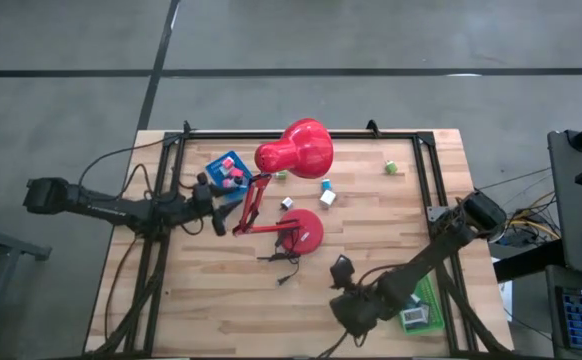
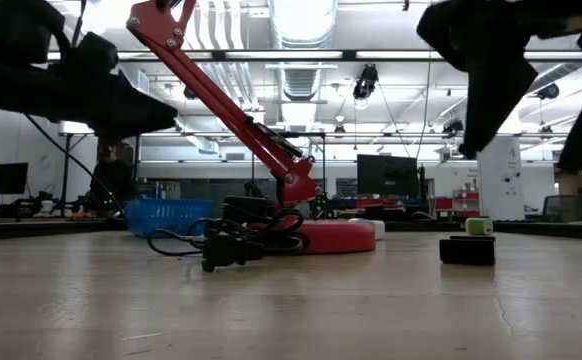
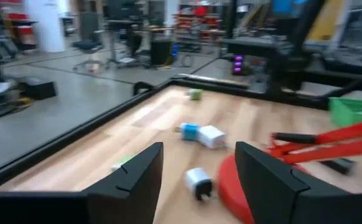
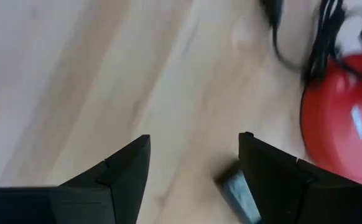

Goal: Pick & Place Office items
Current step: Put the black digital clock into the green bin

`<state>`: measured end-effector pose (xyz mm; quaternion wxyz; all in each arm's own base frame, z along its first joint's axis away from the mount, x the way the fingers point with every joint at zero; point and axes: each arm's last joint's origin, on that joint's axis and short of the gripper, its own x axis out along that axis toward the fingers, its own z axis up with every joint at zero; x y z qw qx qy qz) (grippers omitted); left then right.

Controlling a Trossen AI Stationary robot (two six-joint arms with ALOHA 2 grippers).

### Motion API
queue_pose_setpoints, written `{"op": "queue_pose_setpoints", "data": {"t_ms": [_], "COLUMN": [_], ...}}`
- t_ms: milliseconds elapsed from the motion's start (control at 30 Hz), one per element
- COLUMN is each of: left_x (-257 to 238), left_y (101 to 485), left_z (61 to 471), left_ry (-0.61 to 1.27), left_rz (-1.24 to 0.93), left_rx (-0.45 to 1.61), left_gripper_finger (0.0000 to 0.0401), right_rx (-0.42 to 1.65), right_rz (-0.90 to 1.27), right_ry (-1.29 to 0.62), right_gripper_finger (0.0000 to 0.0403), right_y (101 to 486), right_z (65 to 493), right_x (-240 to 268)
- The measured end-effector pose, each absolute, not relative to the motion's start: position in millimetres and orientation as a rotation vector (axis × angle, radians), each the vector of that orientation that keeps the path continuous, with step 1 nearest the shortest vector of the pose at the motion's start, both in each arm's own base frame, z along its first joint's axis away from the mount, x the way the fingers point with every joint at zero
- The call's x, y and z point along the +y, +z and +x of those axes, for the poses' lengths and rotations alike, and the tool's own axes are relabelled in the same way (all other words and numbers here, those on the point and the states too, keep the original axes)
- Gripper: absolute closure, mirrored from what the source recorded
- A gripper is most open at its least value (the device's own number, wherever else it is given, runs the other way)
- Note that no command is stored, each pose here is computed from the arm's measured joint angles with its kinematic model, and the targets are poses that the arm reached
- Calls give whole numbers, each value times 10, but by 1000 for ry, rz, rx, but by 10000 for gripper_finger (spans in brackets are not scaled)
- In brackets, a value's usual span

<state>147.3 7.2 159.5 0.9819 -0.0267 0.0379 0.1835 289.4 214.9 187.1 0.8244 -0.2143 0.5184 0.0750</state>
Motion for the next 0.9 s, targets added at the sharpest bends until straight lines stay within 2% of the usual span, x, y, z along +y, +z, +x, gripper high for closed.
{"op": "queue_pose_setpoints", "data": {"t_ms": [333, 900], "left_x": [-82, -104], "left_y": [1639, 1639], "left_z": [1485, 1483], "left_ry": [169, 150], "left_rz": [-41, -8], "left_rx": [40, 43], "left_gripper_finger": [197, 197], "right_rx": [1308, 1423], "right_rz": [-468, -435], "right_ry": [217, 302], "right_gripper_finger": [165, 165], "right_y": [1771, 1715], "right_z": [2972, 3153], "right_x": [1747, 1192]}}
